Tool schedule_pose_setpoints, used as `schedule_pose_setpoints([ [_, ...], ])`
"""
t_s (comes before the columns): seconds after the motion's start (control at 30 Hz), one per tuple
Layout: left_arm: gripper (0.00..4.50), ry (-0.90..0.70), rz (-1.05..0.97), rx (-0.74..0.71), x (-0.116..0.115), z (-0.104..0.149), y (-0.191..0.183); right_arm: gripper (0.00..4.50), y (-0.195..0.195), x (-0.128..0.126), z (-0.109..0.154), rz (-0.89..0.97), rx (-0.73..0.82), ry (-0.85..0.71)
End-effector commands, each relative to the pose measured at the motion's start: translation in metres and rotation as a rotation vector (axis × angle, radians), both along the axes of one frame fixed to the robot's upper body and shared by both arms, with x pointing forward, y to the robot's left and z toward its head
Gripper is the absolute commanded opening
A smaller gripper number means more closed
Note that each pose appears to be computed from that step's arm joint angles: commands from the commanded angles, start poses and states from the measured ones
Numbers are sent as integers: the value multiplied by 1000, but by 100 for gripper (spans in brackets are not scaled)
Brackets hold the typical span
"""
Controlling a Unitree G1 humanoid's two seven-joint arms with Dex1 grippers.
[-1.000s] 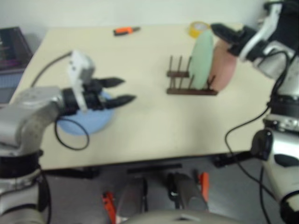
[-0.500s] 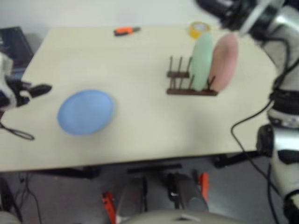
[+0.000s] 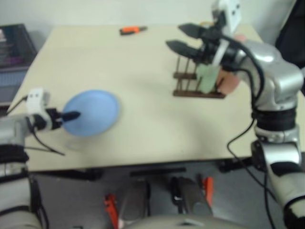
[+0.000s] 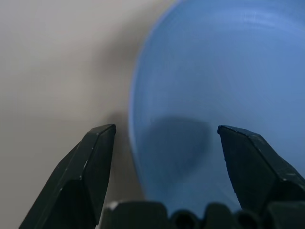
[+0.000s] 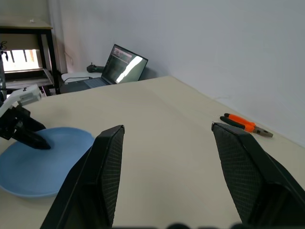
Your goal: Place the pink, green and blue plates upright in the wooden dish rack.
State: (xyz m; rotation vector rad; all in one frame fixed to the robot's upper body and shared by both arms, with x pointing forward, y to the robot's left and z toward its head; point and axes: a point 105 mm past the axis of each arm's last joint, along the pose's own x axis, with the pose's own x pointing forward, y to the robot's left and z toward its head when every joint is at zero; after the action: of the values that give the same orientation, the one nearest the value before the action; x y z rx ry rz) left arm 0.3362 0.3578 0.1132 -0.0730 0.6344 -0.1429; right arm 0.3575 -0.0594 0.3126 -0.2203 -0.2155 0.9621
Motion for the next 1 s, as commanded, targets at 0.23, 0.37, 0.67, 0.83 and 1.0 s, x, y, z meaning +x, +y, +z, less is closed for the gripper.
schedule_pose_setpoints([
  [0.23, 179, -51, 19, 16, 4, 10, -10, 316, 8, -14, -3, 45, -86, -62],
  [0.37, 41, -205, 76, -12, 22, 51, -13, 316, 18, -16, -17, 80, -159, -77],
  [0.67, 2, -486, 115, 175, 55, 146, -36, 316, 76, -9, -62, 131, -387, -241],
  [0.83, 2, -555, 36, 271, 62, 176, -72, 316, 120, -14, -81, 186, -504, -430],
  [1.0, 2, -575, -13, 264, 62, 183, -94, 316, 148, -28, -100, 269, -543, -491],
])
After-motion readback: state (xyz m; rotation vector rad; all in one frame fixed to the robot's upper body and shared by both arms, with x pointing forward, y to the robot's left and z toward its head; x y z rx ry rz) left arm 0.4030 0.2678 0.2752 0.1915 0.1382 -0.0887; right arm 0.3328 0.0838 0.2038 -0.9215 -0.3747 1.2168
